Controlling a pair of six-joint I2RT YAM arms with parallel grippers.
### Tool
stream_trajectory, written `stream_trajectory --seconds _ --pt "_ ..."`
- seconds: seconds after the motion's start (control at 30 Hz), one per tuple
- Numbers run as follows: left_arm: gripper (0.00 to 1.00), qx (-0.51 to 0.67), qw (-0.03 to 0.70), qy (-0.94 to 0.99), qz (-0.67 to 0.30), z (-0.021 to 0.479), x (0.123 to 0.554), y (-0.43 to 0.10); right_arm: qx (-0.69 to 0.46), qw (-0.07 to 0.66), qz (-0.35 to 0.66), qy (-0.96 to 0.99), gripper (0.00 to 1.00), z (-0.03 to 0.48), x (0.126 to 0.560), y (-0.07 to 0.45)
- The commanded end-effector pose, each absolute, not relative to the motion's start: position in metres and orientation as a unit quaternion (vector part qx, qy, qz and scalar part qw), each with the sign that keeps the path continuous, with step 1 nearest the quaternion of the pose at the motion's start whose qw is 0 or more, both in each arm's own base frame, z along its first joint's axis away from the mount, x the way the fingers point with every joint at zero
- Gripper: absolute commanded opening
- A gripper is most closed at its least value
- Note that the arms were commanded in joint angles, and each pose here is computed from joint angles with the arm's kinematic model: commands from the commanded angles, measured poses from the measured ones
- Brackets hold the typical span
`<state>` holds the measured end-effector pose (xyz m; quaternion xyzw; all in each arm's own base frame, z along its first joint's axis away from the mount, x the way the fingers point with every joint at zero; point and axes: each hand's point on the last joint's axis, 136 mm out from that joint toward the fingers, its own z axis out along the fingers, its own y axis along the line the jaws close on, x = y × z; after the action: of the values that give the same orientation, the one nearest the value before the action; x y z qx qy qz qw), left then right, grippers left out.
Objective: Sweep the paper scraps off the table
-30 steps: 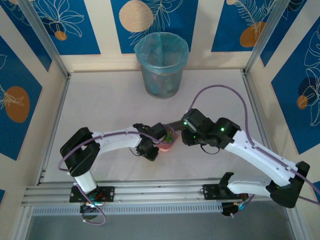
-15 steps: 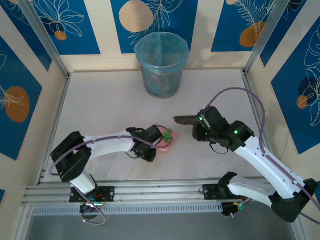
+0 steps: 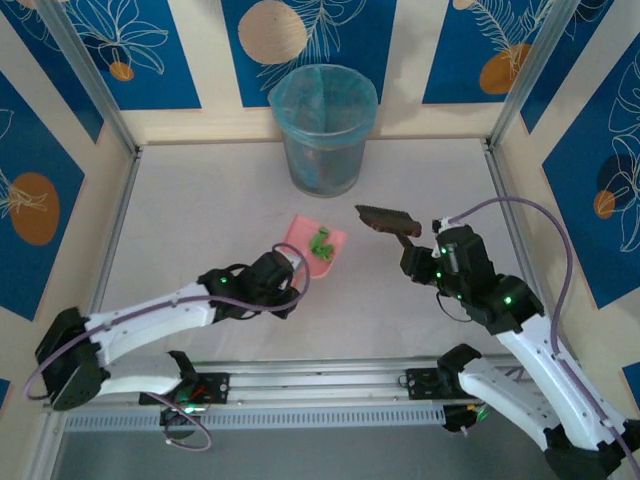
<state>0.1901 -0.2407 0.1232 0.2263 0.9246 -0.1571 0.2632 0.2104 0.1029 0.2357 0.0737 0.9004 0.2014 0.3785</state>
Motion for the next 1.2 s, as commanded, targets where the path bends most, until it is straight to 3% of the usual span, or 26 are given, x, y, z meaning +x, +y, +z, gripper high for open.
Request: stream_trajectory --seconds 0.0,0.2,0.47,0.8,1.17 --pt "0.00 0.198 0.325 0.913 -0.144 0.143 0.202 -0.224 0.070 0.430 0.242 0.867 0.00 0.256 0.227 0.112" --pt "0.00 0.171 0.381 0.895 -0.159 0.174 0.202 -0.206 0.078 0.433 0.269 0.857 0.00 0.252 0.242 0.123" --pt "0.00 0.135 0.383 0.898 -0.169 0.210 0.205 -0.205 0.061 0.406 0.324 0.852 0.00 0.211 0.253 0.152" --pt "0.00 0.121 0.366 0.901 -0.198 0.273 0.238 -0.264 0.008 0.400 0.335 0.853 0.00 0.185 0.251 0.188" --pt "0.00 0.081 0.311 0.882 -0.344 0.334 0.310 -0.340 -0.062 0.425 0.296 0.854 0.00 0.181 0.241 0.211"
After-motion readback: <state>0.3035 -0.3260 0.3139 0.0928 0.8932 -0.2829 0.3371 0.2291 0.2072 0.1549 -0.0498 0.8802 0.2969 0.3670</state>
